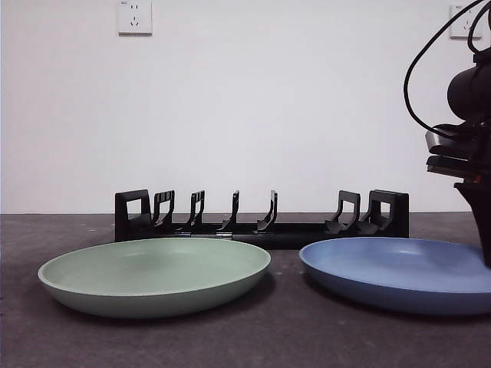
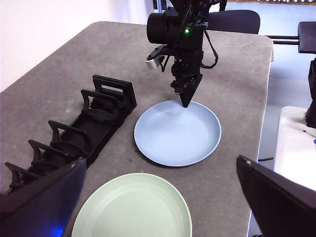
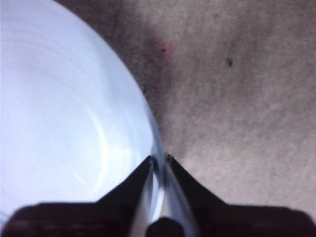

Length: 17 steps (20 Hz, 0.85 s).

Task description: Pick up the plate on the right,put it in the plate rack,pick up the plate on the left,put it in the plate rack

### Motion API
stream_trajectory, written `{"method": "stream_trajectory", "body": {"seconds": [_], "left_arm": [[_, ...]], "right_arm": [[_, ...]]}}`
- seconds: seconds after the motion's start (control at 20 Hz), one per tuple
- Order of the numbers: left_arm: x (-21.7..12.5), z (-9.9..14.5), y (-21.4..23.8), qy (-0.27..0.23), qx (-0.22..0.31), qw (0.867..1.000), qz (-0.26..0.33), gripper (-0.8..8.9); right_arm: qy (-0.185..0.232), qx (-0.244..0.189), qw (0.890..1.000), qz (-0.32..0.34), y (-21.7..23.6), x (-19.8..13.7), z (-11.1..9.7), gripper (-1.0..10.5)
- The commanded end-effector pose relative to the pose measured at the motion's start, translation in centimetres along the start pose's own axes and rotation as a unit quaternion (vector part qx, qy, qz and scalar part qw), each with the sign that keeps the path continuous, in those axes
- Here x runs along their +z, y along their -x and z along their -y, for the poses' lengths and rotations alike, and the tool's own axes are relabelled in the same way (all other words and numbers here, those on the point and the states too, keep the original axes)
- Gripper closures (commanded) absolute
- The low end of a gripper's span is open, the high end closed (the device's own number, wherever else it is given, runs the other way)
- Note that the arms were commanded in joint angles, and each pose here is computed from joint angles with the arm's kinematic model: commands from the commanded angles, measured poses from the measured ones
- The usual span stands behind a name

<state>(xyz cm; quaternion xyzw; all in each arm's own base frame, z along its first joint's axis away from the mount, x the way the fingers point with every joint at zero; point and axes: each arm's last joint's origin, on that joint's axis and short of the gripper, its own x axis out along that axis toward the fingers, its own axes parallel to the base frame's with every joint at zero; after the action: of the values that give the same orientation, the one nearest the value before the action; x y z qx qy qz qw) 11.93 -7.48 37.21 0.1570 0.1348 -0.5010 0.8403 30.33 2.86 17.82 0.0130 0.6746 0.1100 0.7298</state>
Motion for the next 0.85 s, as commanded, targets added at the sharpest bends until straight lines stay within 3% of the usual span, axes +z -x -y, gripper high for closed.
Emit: {"method": "stream_trajectory", "body": {"seconds": [0.05, 0.25, 0.55, 0.85], "left_arm": [[0.1, 0.0, -0.1, -0.009, -0.004, 1.000, 0.002, 1.22], [0.1, 0.2, -0.5, -0.034, 0.000, 0.999, -0.008, 1.22], [0.2, 0.8, -1.6, -0.102, 0.007, 0.994, -0.035, 1.22], [0.4, 1.8, -3.8, -0.228, -0.010, 0.971, -0.067, 1.93]], "right_arm": [[0.011, 0.001, 1.000, -0.010, -0.6, -0.2, 0.1, 9.6], [0.014, 0.005, 1.000, 0.002, 0.5, -0.3, -0.1, 9.6], [0.030, 0.004, 0.996, 0.083, 8.0, -0.8, -1.5, 9.6], [0.047, 0.042, 0.988, 0.140, 16.4, -2.0, -3.3, 9.6]]}}
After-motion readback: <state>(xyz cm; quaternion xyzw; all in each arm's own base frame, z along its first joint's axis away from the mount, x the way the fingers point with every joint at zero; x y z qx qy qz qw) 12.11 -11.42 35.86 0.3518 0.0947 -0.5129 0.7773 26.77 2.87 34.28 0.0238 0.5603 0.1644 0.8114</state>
